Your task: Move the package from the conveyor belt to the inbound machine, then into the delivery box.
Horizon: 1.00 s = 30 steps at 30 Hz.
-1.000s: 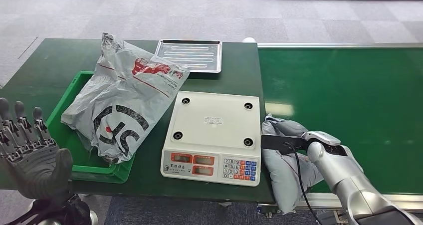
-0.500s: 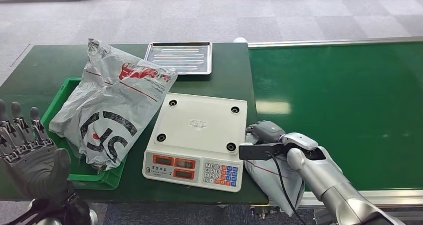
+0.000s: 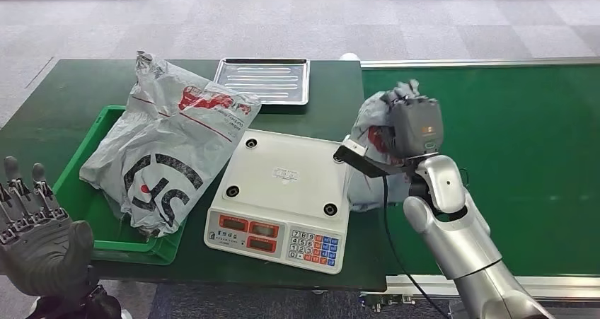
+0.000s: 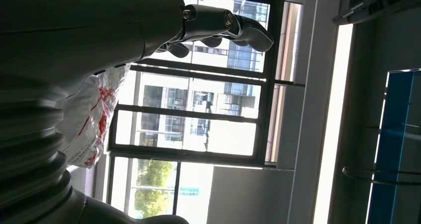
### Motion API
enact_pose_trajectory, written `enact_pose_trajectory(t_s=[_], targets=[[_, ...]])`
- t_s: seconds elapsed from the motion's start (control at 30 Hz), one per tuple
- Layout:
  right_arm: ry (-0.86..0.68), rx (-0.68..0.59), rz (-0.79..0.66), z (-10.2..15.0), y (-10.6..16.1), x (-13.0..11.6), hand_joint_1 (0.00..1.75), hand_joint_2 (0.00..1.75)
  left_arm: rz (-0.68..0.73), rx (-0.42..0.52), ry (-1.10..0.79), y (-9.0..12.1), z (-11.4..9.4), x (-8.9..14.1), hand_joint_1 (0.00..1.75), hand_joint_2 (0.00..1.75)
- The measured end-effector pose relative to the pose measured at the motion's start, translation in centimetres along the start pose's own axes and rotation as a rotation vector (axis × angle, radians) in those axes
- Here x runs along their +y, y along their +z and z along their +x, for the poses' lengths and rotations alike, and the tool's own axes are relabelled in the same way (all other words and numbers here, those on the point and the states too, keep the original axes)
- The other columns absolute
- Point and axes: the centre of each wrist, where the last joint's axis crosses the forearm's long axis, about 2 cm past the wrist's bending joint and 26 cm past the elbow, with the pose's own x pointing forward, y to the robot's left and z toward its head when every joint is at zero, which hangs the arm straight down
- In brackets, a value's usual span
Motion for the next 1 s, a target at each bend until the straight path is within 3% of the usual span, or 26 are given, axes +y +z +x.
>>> enact_pose_trajectory(t_s=[0.07, 0.13, 0.2, 0.33, 0.43, 0.63, 0.8, 0.9, 1.0], targets=[[0.071, 0.041, -0.302, -0.7, -1.6, -3.5, 1.75, 1.75, 0.011, 0.002, -0.002, -0.1, -0.1, -0.1, 0.00, 1.75], [0.106, 0.080, -0.503, -1.5, -2.4, -6.5, 1.75, 1.75, 0.016, 0.005, -0.001, -0.2, -0.2, -0.3, 0.00, 1.75], [0.121, 0.093, -0.605, -2.0, -2.7, -8.6, 1.75, 1.75, 0.018, 0.005, 0.001, -0.3, -0.4, -0.4, 0.00, 1.75], [0.142, -0.019, -0.750, -2.0, -2.7, -11.7, 1.75, 1.75, 0.020, 0.005, 0.009, -0.6, -1.0, -0.9, 0.00, 1.75], [0.133, -0.023, -0.820, -2.0, -2.5, -12.6, 1.75, 1.75, 0.024, 0.010, 0.020, -0.7, -1.4, -1.2, 0.00, 1.75], [-0.073, 0.165, -0.672, 1.1, -4.2, -10.0, 1.75, 1.75, 0.014, 0.005, 0.056, -1.3, -2.0, -1.7, 0.00, 1.75], [-0.234, 0.094, -0.373, 5.7, -6.0, -4.9, 1.75, 1.75, -0.011, 0.010, 0.096, -2.1, -2.7, -2.3, 0.00, 1.75], [-0.288, 0.056, -0.266, 8.6, -6.0, -1.5, 1.75, 1.75, -0.017, 0.016, 0.110, -2.3, -3.0, -2.6, 0.00, 1.75], [-0.309, 0.037, -0.196, 10.1, -5.8, 0.2, 1.75, 1.75, -0.021, 0.024, 0.115, -2.2, -3.2, -2.8, 0.00, 1.75]])
